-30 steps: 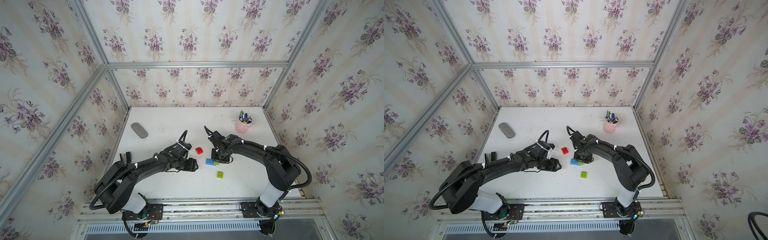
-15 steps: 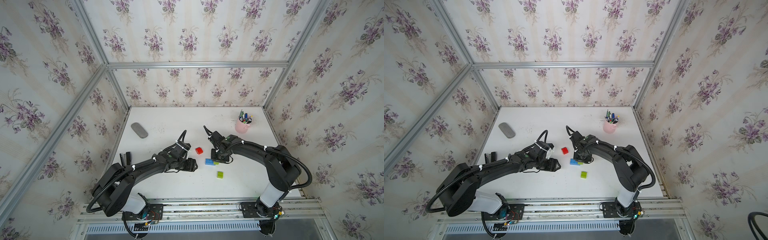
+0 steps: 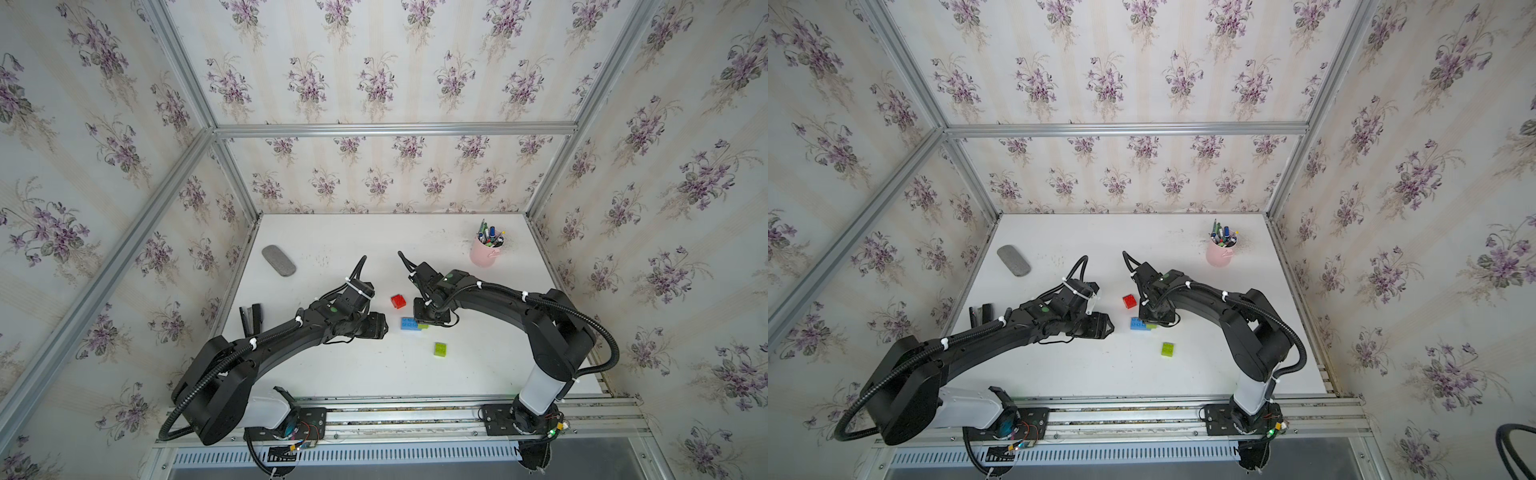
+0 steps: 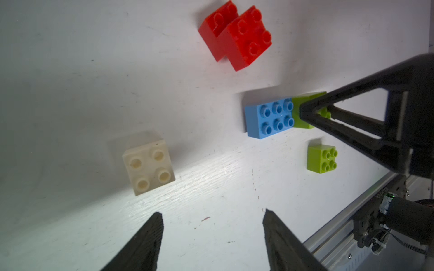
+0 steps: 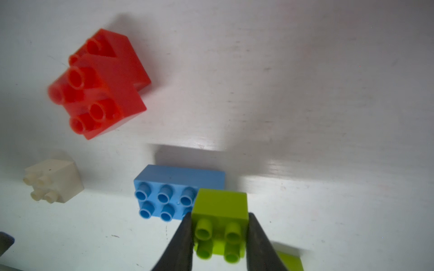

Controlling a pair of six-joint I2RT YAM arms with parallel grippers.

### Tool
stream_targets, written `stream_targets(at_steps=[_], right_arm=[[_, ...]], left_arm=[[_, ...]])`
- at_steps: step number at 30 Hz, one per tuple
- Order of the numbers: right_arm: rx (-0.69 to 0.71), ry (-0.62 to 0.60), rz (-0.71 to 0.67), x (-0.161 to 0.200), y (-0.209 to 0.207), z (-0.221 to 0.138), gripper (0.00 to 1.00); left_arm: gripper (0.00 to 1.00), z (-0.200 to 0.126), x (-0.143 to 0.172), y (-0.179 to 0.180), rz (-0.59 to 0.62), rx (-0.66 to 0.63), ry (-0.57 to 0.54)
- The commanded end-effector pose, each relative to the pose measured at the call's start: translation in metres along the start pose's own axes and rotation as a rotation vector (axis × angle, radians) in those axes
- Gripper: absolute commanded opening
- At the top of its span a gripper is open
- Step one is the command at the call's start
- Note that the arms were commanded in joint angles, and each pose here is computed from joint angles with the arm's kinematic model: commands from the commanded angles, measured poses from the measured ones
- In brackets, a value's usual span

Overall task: Assemble the letter y with lego
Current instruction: Move the lego brick at the center of the board, then pick up the lego brick from the center of the board.

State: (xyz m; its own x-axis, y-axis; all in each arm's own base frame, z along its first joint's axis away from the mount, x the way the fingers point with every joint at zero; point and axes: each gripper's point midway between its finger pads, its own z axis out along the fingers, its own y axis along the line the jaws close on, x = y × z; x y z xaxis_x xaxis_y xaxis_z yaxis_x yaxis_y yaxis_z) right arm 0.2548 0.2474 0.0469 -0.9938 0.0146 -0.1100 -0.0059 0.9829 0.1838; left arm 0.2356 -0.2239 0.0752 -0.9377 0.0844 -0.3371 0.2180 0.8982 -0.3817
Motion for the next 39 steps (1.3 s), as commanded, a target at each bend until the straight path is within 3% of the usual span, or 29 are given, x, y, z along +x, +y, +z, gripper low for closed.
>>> stream_targets(at_steps=[1,3,17,22,28,37,39], right_arm=[[-0.006,-0.019,0.001,-0.004,0.003,-0.005,0.41],[-0.008,-0.020,-0.003,-0.004,0.003,-0.005,0.44],[-0.003,-0.110,0.021,-0.009,-0.006,-0.031,0.45],[-0.070,-0.150,0.041,-0.006,-0.005,-0.041,0.44],[-0.282,-0.231,0.000,0.001,0.013,-0.064,0.39],[-0.271,-0.245,0.004,0.005,0.005,-0.066,0.39],[-0.276,-0.246,0.004,0.005,0.006,-0.066,0.39]], left_arm=[[0.70,-0.005,-0.001,0.012,-0.021,-0.070,0.000],[0.70,-0.005,-0.001,0.016,-0.027,-0.095,0.010],[0.68,0.007,0.000,0.038,-0.069,-0.237,0.081],[0.64,0.016,-0.003,0.043,-0.064,-0.280,0.105],[0.60,0.024,-0.010,0.048,-0.064,-0.303,0.117],[0.56,0.036,-0.010,0.049,-0.065,-0.313,0.153],[0.51,0.037,-0.009,0.051,-0.064,-0.320,0.156]])
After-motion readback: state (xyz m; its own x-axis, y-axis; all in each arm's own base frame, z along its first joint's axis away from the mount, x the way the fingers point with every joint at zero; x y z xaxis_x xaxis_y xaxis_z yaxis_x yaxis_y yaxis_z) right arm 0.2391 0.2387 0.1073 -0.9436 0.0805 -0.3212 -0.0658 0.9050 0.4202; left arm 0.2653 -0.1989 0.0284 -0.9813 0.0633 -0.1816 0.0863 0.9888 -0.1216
